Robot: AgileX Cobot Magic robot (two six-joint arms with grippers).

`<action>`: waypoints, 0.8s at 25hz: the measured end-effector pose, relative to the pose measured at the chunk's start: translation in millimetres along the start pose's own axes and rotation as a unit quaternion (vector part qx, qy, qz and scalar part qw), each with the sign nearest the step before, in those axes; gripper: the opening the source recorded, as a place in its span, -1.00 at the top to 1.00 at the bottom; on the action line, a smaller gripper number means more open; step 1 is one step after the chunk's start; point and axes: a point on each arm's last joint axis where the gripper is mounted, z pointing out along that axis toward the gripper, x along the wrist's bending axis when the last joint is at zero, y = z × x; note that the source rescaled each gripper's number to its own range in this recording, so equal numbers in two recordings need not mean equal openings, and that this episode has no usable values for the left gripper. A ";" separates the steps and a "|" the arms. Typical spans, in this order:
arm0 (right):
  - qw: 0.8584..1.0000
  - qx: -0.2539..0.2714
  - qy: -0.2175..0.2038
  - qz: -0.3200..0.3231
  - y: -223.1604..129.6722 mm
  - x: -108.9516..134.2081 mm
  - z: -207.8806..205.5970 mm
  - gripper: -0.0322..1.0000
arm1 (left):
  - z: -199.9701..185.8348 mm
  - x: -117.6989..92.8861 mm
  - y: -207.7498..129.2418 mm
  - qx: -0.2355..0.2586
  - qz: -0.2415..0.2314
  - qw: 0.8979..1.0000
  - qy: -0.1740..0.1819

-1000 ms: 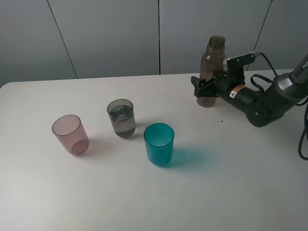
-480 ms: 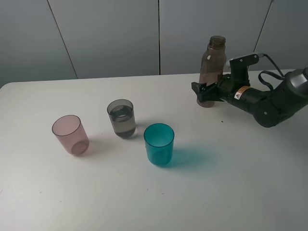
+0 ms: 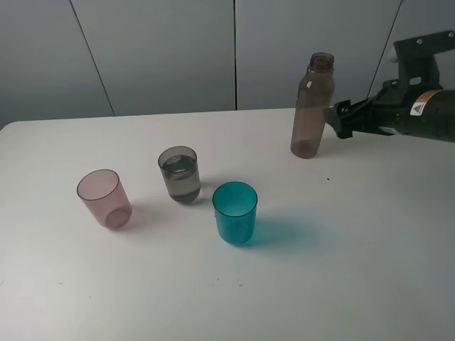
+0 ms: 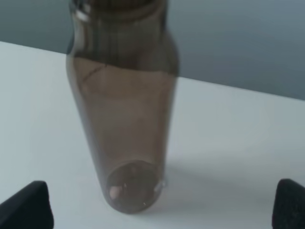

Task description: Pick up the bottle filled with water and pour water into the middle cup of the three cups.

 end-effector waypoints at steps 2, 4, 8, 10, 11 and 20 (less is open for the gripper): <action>1.000 -0.004 -0.018 0.001 16.9 -2.0 -32.2 -0.99 | 0.0 0.0 0.0 0.000 0.000 1.000 0.000; 0.999 0.002 -0.036 0.003 26.3 -3.8 -64.1 -0.99 | 0.0 0.0 0.0 0.000 0.000 1.000 0.000; 0.998 -0.002 -0.065 0.027 33.5 -4.5 -131.2 -0.99 | 0.0 0.0 0.0 0.000 0.000 1.000 0.000; 0.996 0.002 -0.074 0.041 29.4 -3.5 -161.4 -0.99 | 0.0 0.0 0.0 0.000 0.000 1.000 0.000; 0.996 0.007 -0.078 0.047 25.2 -2.8 -176.5 -0.99 | 0.0 0.0 0.0 0.000 0.000 1.000 0.000; 0.993 0.050 -0.082 0.072 -22.0 5.9 -251.5 -0.99 | 0.0 0.0 0.0 0.000 -0.002 1.000 0.000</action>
